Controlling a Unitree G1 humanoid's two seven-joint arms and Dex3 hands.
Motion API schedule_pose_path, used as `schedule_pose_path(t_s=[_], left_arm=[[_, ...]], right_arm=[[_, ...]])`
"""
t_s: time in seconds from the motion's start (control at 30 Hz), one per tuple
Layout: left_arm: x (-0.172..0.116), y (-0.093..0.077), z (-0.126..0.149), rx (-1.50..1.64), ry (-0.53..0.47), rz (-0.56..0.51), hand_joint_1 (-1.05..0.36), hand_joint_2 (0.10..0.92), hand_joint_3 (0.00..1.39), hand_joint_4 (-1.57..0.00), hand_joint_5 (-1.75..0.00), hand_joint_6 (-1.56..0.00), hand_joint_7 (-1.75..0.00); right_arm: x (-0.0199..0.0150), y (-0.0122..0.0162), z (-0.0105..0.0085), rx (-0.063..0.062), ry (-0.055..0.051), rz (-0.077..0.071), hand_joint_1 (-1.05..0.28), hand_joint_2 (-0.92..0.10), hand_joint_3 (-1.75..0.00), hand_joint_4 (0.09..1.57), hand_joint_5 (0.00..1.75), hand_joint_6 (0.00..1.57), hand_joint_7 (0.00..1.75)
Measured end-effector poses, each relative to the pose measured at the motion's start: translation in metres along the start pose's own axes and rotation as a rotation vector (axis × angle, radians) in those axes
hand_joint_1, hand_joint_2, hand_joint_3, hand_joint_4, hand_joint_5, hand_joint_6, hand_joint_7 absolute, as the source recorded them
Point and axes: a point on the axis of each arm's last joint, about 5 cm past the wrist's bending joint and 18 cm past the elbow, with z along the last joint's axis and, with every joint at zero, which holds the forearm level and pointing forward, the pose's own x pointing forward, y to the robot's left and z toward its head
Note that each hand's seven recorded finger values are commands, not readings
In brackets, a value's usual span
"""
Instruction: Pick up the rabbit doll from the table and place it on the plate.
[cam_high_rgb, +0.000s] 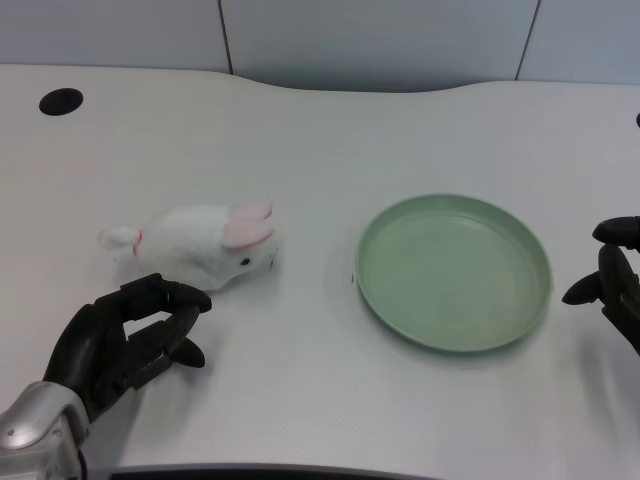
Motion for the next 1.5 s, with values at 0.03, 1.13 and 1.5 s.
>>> schedule_pose_path(t_s=[0.03,1.13,1.5], left_arm=[[0.000,0.000,0.000,0.000,0.000,0.000,-0.43,0.921,0.38,-0.52,-1.57,-0.64,-1.14],[-0.009,0.001,0.036,0.760,-0.360,-0.046,-0.50,0.921,0.41,-0.59,-1.32,-0.67,-0.84],[0.007,-0.002,0.077,1.367,-0.513,-0.021,-0.51,0.921,0.19,-0.54,-0.79,-0.60,-0.18]], right_arm=[[-0.0001,-0.0002,0.0001,0.001,0.000,0.000,-0.25,-0.92,-0.69,0.47,1.75,0.14,1.67],[0.0022,0.0155,-0.0008,-0.023,-0.002,-0.021,-0.24,-0.92,-0.67,0.33,1.75,0.10,1.64],[0.0015,0.0123,-0.0010,-0.029,0.007,-0.024,-0.25,-0.92,-0.64,0.33,1.75,0.09,1.65]])
